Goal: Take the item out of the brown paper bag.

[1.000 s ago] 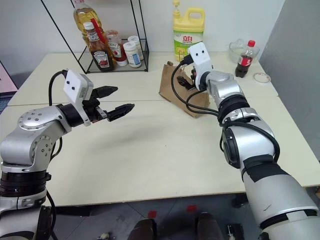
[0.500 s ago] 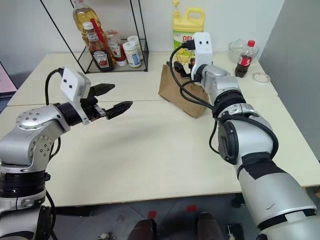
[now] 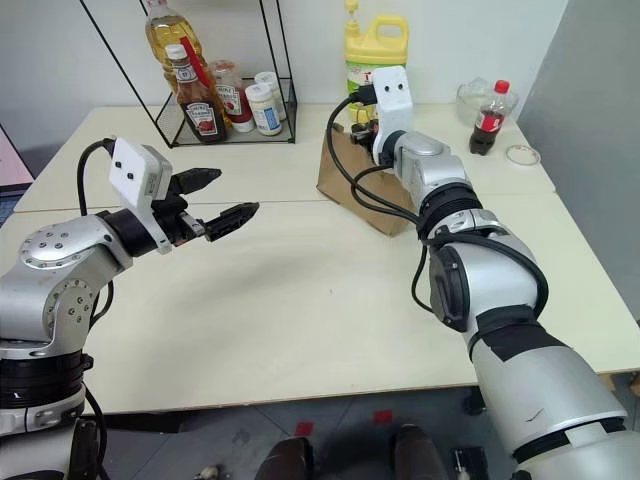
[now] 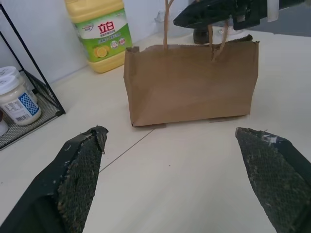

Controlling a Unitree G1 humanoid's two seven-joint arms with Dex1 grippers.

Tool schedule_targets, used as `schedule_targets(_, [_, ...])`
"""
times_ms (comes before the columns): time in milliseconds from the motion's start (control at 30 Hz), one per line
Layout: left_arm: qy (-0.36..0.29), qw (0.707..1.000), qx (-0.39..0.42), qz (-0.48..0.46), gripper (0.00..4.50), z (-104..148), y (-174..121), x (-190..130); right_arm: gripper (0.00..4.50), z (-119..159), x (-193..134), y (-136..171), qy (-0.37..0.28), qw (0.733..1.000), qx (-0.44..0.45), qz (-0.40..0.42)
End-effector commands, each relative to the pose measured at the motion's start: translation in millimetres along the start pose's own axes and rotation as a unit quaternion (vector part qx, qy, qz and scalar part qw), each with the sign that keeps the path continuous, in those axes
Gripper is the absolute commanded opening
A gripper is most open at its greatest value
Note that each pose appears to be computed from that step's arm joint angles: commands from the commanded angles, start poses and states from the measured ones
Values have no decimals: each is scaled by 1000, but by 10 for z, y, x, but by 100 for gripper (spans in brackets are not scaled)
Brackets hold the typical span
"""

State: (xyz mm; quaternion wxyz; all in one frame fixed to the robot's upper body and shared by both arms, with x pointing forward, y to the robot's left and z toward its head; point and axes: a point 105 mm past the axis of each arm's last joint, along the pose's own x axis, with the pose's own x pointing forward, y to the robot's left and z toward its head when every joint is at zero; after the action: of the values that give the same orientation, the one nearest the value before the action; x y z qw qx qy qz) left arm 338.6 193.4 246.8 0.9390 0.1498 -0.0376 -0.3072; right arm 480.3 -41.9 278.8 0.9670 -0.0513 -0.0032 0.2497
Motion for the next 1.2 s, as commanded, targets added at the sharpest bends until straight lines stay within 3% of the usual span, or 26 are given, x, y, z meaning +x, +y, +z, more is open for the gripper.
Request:
schedule_targets(33, [-18,1000,20,6,450,132,15,-25,3,300,-22,15,-41,998,-52,8])
schedule_targets(367, [-25,1000,9,-1,450,112,-94,-50,3,641,-77,210,-89,972,-206,65])
schedule_targets(700, [-22,999,-16,16,450,65,-106,-129,3,1005,-145,443,-168,964,-173,111])
schedule_targets(1200, [-18,997,-77,24,450,2,-282,-367,3,1242,-209,948,-232,940,-135,210])
